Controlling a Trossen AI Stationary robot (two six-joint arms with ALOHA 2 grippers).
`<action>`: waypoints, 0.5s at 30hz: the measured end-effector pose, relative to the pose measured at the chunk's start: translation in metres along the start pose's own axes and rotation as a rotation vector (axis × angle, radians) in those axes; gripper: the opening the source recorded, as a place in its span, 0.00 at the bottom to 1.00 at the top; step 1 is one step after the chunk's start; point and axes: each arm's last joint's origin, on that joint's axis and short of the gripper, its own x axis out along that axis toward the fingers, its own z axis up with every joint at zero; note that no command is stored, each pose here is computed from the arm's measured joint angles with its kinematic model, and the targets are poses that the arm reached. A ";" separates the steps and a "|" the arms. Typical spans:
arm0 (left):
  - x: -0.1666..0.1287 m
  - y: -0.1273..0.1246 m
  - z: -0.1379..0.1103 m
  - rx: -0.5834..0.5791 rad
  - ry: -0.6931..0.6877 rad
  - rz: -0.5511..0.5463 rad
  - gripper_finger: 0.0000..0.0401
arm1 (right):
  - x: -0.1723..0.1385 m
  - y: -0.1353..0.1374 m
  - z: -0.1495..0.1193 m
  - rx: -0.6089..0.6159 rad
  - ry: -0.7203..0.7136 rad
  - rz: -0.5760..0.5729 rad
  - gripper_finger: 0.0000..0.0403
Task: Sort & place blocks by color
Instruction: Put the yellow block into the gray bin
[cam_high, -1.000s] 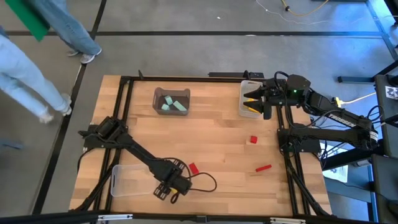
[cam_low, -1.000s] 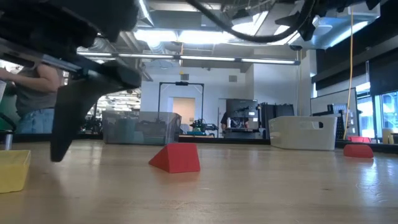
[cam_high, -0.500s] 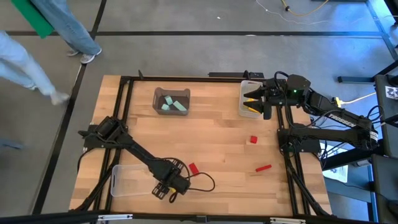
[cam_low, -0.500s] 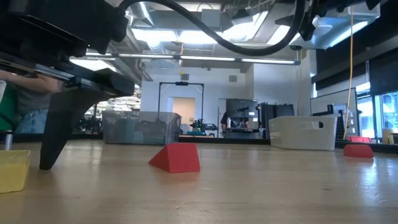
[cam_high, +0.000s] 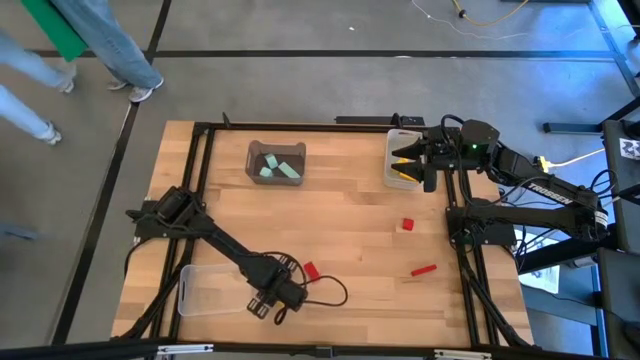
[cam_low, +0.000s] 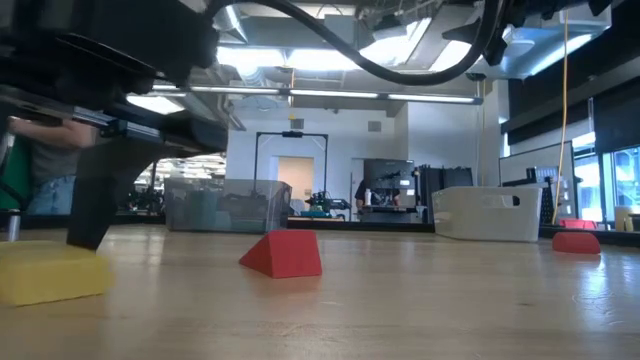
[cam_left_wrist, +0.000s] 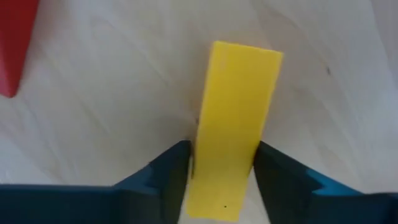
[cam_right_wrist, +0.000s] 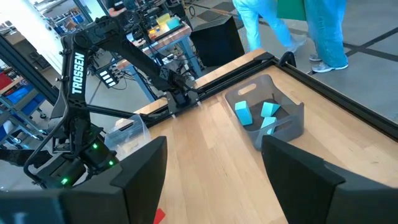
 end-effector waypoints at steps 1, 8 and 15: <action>-0.001 0.001 0.000 -0.016 -0.002 -0.002 0.36 | 0.000 0.000 0.000 0.000 0.000 0.000 0.65; -0.012 0.025 0.002 -0.118 -0.046 -0.072 0.28 | 0.000 -0.001 -0.003 0.013 0.033 -0.013 0.65; -0.049 0.056 -0.004 -0.198 -0.137 -0.073 0.28 | 0.000 -0.001 -0.004 0.015 0.038 -0.014 0.65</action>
